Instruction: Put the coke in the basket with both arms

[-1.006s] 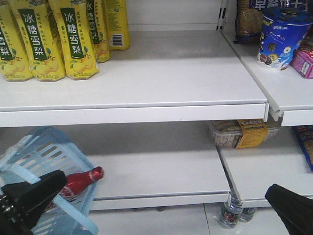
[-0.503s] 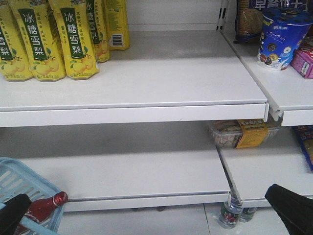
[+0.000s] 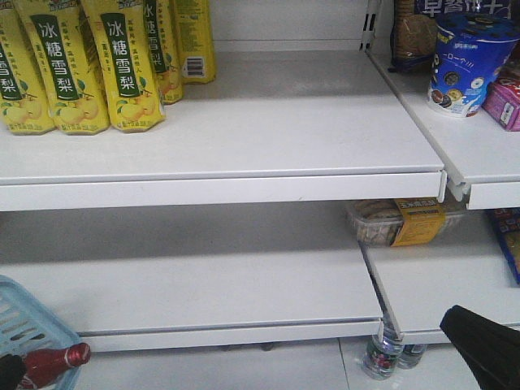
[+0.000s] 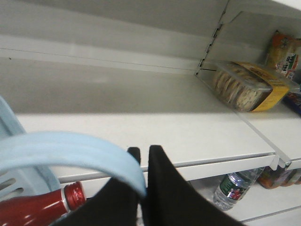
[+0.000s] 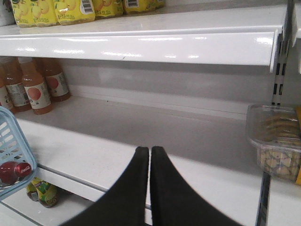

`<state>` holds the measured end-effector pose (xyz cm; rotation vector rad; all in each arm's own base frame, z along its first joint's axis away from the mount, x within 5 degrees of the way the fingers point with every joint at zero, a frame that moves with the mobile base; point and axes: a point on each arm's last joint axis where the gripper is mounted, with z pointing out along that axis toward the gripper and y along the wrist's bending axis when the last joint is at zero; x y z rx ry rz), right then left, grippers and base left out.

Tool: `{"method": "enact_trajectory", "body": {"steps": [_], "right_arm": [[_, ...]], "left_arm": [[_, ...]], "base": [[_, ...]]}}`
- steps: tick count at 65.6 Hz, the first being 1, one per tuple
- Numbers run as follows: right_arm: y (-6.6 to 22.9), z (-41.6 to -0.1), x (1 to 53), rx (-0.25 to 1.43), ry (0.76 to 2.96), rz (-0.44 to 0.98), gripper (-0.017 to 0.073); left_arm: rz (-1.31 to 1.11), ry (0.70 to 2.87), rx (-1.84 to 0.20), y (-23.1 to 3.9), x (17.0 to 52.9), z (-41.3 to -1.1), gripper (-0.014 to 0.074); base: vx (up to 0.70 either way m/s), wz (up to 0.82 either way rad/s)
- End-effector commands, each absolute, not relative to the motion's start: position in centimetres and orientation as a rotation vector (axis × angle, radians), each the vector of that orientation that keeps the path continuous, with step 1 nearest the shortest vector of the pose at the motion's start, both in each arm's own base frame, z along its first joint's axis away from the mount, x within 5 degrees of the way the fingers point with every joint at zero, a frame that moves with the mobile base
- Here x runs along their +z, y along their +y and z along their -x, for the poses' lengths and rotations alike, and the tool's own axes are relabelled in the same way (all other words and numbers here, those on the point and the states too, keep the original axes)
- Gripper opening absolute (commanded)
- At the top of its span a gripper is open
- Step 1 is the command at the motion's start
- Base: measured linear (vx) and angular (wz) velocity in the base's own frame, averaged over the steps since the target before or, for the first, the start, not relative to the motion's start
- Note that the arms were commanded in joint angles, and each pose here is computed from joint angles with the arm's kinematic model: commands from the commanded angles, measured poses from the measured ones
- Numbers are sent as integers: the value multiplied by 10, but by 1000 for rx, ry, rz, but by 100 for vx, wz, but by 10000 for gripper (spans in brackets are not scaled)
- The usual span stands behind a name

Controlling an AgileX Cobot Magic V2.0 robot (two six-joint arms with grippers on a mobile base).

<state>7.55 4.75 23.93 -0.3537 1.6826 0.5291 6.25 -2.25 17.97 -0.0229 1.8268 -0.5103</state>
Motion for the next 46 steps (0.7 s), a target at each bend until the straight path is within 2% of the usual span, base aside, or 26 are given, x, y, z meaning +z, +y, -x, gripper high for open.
{"method": "enact_trajectory", "body": {"steps": [1, 9, 31, 46], "right_arm": [[46, -77, 248, 479, 1650, 374, -5], [46, -77, 248, 479, 1650, 374, -5], [46, -77, 248, 479, 1650, 374, -5], [46, -77, 248, 479, 1650, 374, -5]], "left_arm": [[-74, 1678, -456, -21, 190, -59, -6], [-83, 1646, -361, -16, 189, -55, -6], [145, 1635, -104, 2, 188, -56, -6], [139, 1628, -56, 3, 189, -56, -6]], "base": [[0, 0], [0, 0], [0, 0], [0, 0]]}}
